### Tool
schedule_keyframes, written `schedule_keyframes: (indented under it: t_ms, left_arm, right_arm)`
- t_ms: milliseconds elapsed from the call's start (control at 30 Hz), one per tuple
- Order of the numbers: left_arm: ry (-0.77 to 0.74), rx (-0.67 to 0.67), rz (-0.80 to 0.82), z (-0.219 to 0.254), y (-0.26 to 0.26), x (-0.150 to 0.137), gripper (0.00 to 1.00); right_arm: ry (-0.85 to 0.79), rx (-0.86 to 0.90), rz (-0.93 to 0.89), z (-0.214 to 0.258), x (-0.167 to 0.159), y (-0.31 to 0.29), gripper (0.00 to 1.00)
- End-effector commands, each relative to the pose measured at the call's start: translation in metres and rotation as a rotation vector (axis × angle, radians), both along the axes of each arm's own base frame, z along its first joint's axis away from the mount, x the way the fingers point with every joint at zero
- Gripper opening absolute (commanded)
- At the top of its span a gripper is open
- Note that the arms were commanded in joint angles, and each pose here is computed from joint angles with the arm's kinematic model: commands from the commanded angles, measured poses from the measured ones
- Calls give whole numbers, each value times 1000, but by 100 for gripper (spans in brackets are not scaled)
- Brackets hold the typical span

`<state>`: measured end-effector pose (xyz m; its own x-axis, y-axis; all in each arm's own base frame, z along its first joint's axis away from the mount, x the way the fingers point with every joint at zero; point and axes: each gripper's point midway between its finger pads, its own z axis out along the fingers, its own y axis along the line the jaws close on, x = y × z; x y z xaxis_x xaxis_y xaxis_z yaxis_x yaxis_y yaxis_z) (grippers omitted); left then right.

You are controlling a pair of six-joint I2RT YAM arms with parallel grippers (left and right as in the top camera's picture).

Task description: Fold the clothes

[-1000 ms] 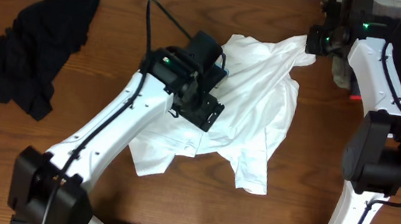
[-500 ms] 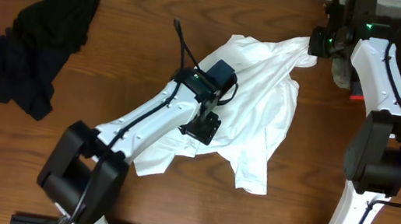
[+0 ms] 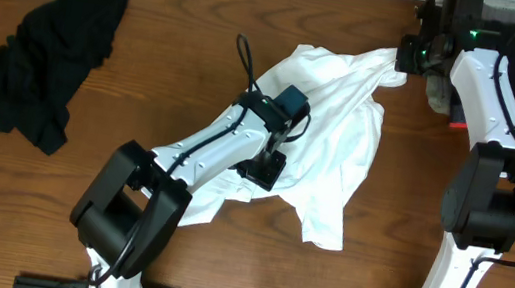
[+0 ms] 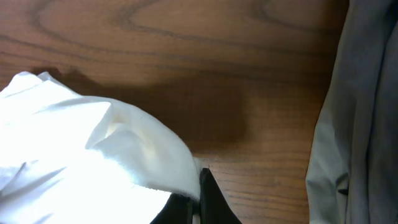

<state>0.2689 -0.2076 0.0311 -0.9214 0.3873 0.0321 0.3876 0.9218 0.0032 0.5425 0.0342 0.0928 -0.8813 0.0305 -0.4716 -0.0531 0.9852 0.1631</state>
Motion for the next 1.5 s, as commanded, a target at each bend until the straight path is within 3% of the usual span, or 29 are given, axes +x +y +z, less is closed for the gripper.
schedule_keyframes:
  t_ms: [0,100,367,567,767,1067,1467]
  left_arm:
    - [14,-1,-13,-3,-5,-6,53]
    - [8,31,-29,-8,-3,-6,42]
    - [43,71,-30,-24,3,-9,32]
    - [-21,182,-10,-21,23,1,23]
    - [-41,221,37,-17,37,9,6]
    - [-111,175,203,27,76,52,6]
    - [-481,52,349,133,125,133,6]
  right_arm:
    - [-28,1,6,14,2,-4,1]
    - [-29,0,8,14,2,-4,1]
    - [-23,-8,22,13,0,-4,1]
    - [-18,-14,33,12,-1,-5,1]
    - [-17,-16,36,12,-2,-5,1]
    - [-15,-16,35,11,-2,-5,1]
    - [-10,2,32,15,-5,-8,1]
